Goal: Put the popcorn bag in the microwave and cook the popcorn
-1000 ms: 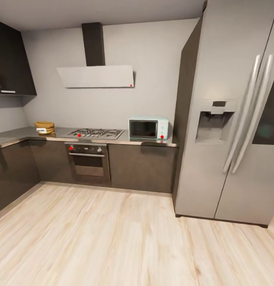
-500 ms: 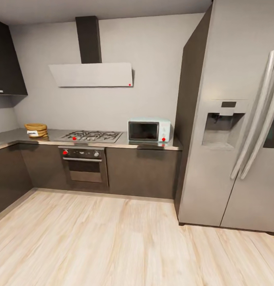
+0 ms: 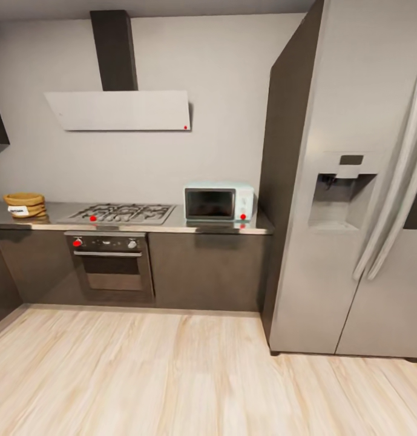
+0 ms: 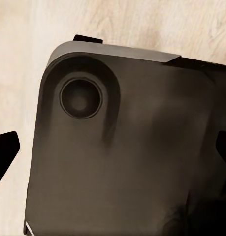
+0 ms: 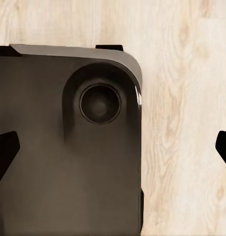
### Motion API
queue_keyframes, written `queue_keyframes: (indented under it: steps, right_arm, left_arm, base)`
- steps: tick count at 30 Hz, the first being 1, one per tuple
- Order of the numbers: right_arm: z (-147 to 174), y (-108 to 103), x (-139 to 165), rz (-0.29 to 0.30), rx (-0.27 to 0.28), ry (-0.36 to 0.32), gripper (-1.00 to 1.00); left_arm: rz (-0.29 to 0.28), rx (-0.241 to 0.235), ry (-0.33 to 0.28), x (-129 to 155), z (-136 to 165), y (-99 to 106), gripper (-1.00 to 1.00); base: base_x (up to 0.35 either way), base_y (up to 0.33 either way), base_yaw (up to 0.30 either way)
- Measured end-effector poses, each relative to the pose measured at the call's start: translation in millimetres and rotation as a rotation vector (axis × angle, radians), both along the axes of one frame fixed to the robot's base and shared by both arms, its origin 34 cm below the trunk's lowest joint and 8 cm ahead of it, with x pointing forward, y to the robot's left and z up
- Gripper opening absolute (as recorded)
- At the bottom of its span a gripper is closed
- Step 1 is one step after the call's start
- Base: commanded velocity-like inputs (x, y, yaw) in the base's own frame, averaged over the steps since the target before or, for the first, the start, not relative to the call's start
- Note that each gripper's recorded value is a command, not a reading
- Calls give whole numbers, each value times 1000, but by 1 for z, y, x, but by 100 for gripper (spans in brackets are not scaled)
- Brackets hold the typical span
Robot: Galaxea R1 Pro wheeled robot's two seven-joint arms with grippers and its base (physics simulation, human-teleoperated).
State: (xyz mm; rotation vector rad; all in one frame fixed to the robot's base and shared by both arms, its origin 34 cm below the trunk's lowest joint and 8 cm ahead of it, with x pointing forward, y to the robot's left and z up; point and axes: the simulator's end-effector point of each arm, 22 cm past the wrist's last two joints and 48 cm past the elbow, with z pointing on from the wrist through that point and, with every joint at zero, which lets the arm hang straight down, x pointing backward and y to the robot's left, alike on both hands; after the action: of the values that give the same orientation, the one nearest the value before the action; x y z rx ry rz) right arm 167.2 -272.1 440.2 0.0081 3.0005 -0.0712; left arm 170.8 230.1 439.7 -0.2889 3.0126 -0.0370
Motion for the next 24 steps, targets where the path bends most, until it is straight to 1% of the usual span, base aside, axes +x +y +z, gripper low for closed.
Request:
queue_keyframes:
  steps: [11, 22, 24]
  right_arm:
    - [0, 0, 0, 0, 0, 0, 100]
    - [0, 0, 0, 0, 0, -1, 100]
    - [0, 0, 0, 0, 0, -2, 100]
  left_arm:
    - [0, 0, 0, 0, 0, 0, 100]
    - [1, 4, 1, 0, 0, 1, 100]
    - [1, 4, 0, 0, 0, 1, 100]
  base:
    - [326, 101, 0]
    - [326, 10, 0]
    - [326, 0, -118]
